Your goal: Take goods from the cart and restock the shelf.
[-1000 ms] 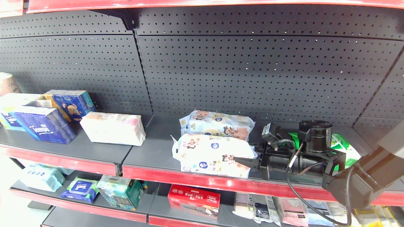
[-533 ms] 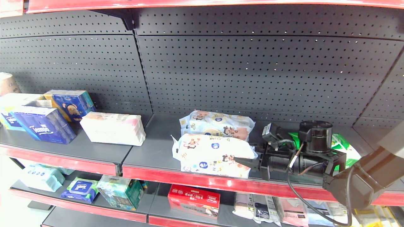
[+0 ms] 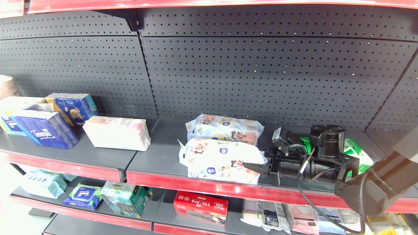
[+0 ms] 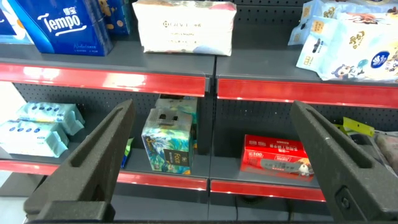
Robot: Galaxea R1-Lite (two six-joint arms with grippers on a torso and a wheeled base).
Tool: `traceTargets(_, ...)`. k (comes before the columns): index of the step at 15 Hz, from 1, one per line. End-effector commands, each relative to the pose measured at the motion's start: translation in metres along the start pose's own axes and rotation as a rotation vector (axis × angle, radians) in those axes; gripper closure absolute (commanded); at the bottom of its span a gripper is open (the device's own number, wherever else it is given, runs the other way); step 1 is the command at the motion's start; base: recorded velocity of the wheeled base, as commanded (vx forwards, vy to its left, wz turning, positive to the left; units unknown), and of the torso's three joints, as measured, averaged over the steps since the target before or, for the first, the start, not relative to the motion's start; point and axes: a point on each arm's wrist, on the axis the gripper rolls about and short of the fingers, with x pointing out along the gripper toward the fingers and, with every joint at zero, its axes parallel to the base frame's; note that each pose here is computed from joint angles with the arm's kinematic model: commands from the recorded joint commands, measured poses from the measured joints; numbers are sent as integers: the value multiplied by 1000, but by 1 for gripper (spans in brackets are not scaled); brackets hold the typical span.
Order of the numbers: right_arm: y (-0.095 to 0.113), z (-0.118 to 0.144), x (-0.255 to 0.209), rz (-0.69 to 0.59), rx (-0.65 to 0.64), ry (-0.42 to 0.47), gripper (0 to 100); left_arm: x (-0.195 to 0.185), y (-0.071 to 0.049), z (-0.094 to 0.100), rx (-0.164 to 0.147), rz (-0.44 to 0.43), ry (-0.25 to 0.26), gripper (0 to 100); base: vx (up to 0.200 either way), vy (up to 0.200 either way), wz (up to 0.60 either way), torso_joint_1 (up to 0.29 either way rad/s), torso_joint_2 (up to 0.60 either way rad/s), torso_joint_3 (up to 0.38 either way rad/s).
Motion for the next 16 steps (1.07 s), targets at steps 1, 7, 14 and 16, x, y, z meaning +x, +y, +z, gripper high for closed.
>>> traceTargets(1, -1, 1, -1, -3, -2, -3, 100, 0, 0, 0, 0, 0, 2, 0, 0, 0, 0, 0, 0, 0)
traceTargets(7, 2, 1, -1, 3, -2, -2, 100, 0, 0, 0, 0, 0, 2, 0, 0, 0, 0, 0, 0, 0)
traceTargets(14, 5, 2, 2, 16, -7, -4, 100, 0, 0, 0, 0, 0, 2, 0, 0, 0, 0, 0, 0, 0)
traceTargets(16, 7, 3, 3, 19, -10, -4, 100, 0, 0, 0, 0, 0, 2, 0, 0, 0, 0, 0, 0, 0)
